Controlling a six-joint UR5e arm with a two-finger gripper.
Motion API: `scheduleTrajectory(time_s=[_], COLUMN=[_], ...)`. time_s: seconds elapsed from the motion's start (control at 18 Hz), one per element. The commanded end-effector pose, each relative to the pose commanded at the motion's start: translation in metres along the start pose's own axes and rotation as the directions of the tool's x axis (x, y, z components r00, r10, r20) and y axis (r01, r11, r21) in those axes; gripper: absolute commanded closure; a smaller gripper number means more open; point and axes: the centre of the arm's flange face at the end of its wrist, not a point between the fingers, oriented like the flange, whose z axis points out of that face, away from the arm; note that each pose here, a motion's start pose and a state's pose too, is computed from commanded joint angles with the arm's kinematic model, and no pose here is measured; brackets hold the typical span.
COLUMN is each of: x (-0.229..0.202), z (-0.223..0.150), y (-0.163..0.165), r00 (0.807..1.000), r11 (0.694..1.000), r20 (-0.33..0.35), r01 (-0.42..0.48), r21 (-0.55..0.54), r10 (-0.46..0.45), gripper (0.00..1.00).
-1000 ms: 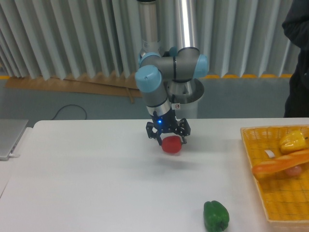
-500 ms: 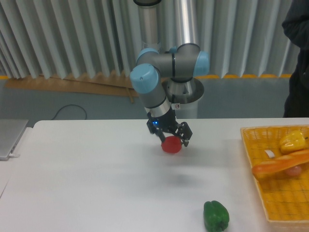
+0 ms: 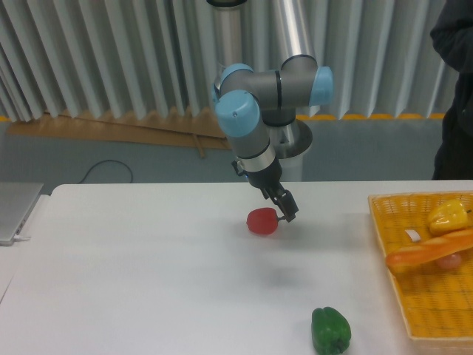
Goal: Place the red peppers in a basket
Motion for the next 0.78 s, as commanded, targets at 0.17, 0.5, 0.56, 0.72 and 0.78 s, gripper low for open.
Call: scheduleTrajectory(time_s=[0.17,0.5,0.56,0.72,0.78], x=[0.002,0.006,0.006,0.004,0.006], z=[0.018,0.032,0.033,0.036,0.04], y=[-0.018,-0.028,-0.027,-0.021,-0.02], r00=[0.988,0.971,0.959,0.949,0.948], r11=[0.988,0.972,0.96,0.95,0.949], r20=[-0.027,-0.043,-0.046,-0.054,-0.062], r01=[-0.155,-0.236,-0.281,-0.312,-0.314], r21=[-0.007,-0.01,-0.008,-0.005,-0.005], r10=[0.155,0.236,0.28,0.312,0.313], gripper=[0.0,0.0,0.0,0.0,0.0])
